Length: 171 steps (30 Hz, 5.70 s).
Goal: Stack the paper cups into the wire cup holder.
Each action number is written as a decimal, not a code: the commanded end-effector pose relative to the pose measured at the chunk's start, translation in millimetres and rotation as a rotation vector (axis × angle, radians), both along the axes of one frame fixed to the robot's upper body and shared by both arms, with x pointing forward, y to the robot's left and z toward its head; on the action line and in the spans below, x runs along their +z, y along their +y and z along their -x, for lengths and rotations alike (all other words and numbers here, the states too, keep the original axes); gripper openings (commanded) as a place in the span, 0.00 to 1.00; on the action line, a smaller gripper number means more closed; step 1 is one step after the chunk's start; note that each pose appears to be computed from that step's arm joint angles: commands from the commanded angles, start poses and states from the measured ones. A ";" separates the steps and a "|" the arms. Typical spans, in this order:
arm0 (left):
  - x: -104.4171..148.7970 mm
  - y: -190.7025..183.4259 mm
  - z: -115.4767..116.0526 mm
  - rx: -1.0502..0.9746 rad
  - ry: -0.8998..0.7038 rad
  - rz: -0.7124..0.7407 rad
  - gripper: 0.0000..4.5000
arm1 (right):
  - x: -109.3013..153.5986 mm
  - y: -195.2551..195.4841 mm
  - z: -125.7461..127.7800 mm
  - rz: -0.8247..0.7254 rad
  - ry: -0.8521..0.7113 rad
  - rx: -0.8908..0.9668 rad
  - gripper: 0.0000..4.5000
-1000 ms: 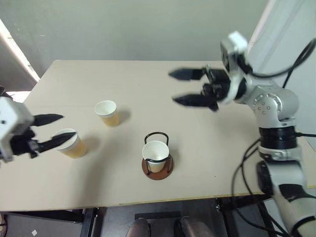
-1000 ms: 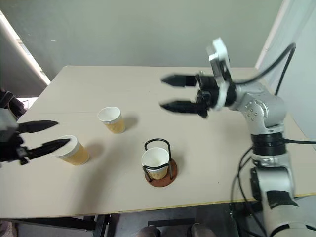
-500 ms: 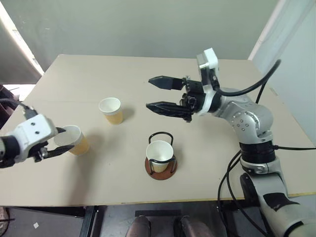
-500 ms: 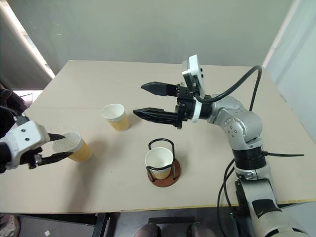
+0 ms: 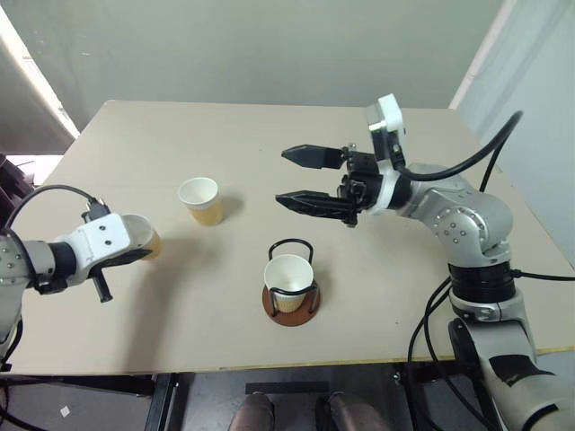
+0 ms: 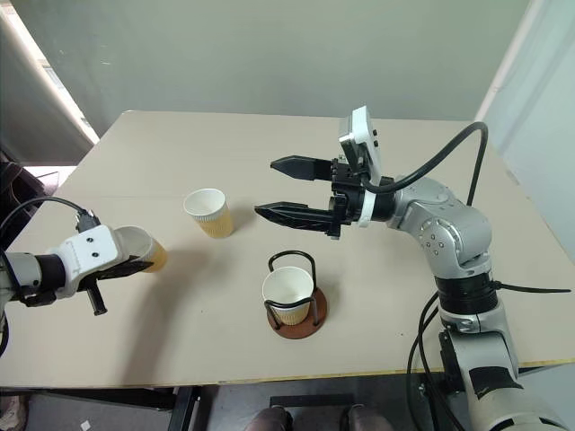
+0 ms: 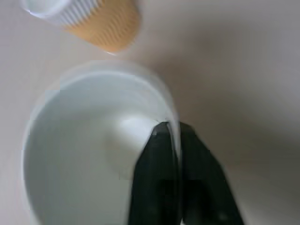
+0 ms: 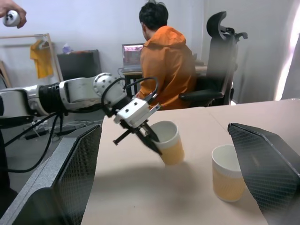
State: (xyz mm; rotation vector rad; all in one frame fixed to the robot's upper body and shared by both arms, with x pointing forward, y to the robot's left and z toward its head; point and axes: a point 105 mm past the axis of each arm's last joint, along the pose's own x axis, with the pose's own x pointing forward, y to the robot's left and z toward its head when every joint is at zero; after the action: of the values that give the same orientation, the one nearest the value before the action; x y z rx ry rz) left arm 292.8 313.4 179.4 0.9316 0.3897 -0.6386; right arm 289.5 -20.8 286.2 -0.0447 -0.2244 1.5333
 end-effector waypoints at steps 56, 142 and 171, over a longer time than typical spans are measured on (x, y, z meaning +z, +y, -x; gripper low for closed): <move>81.9 -227.3 28.6 -1.291 0.309 0.006 0.00 | -22.4 -124.5 32.6 0.410 -0.057 -0.126 1.00; 159.1 -175.5 -37.5 -0.936 -0.022 0.187 0.00 | -22.2 -123.8 43.7 0.376 -0.016 -0.106 1.00; 90.3 -239.8 15.9 -1.323 0.339 0.038 0.00 | -11.8 -152.7 54.3 0.399 -0.025 -0.258 1.00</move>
State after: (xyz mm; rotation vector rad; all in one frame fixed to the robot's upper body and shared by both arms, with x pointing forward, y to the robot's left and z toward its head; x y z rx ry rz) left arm 282.4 70.6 260.4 0.9298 0.0248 -1.9859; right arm 239.9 -173.4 262.7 -0.3566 0.1165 1.3150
